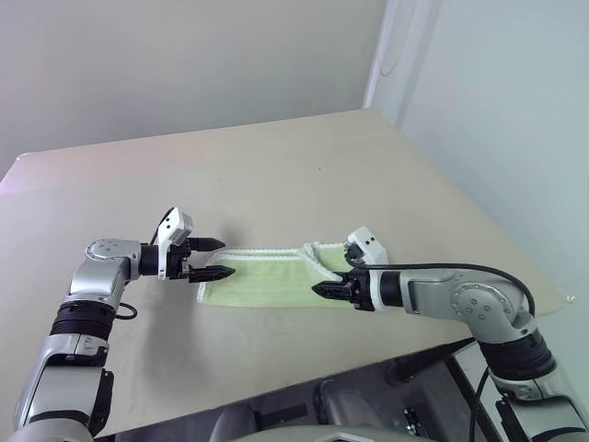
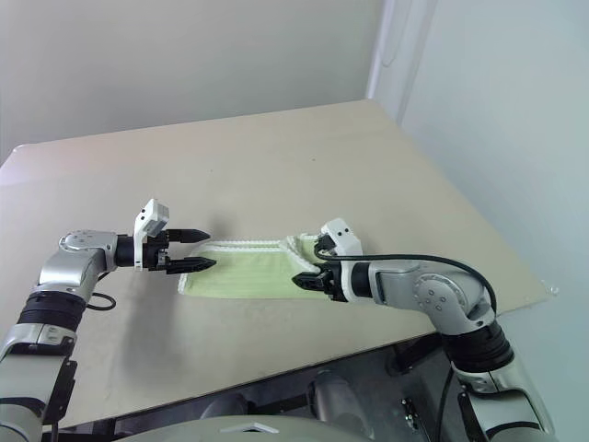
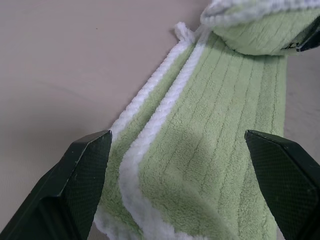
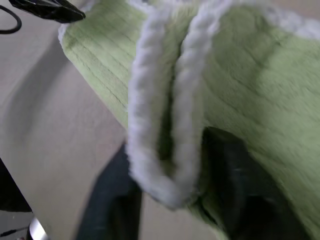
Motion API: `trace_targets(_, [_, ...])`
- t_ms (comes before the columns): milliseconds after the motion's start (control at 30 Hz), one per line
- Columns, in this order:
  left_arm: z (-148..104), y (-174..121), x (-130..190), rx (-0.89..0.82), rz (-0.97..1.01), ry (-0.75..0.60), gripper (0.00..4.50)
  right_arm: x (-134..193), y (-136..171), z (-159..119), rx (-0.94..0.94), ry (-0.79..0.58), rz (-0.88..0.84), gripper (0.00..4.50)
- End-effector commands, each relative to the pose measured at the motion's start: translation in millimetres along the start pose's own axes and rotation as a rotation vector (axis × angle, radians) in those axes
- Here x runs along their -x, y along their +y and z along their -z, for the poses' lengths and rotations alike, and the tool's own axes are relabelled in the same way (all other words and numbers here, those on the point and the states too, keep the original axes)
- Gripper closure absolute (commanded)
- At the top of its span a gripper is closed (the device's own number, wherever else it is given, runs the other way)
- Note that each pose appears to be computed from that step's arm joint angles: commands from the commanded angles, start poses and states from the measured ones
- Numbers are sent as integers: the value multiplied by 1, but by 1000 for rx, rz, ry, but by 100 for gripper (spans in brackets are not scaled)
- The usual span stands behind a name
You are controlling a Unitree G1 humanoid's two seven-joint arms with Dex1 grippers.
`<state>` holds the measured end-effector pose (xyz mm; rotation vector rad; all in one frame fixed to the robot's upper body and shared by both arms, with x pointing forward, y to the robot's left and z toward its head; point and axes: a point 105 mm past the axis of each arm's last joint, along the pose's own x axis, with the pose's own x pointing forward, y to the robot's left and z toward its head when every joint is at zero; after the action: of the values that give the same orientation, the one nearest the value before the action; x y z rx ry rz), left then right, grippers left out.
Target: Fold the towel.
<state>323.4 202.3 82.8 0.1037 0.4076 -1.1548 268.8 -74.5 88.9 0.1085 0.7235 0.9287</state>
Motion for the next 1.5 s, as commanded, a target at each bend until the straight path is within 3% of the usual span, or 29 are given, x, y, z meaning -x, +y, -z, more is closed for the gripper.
trace_targets(33, [-9, 0, 3, -41, -1, -11, 0, -1, 12, -19, 52, -54, -51, 129])
trace_targets(133, [-8, -1, 3, -39, 0, -9, 0, 1, 21, -27, 63, -92, -103, 15])
trace_targets(167, [-8, -1, 3, -37, 0, -10, 0, 3, 24, -32, 58, -119, -120, 1])
trace_targets(267, [-8, 0, 3, -31, -1, -13, 0, 16, 28, -55, 53, -249, -159, 1])
trace_targets(367, [-10, 1, 2, -26, -7, -21, 0, 29, 16, -68, 103, -370, -90, 1])
trace_targets(567, [-13, 1, 5, -13, -14, -33, 0, 18, -12, -42, 205, -327, 46, 1])
trace_targets(767, [-17, 5, 21, 91, -51, -26, 0, -12, -18, -10, 349, -242, 91, 1])
trace_targets(967, [3, 7, 36, 210, -106, 127, 0, -31, -45, 10, 441, -144, 209, 1])
trace_targets(1033, [10, 8, 40, 249, -131, 158, 0, -32, -48, 8, 450, -148, 223, 1])
trace_targets(1267, [29, 6, 30, 541, -153, 193, 0, -16, -29, -40, 369, -361, 164, 1])
trace_targets(1500, [42, 2, 16, 812, -145, 168, 0, -9, -26, -47, 307, -395, 157, 1])
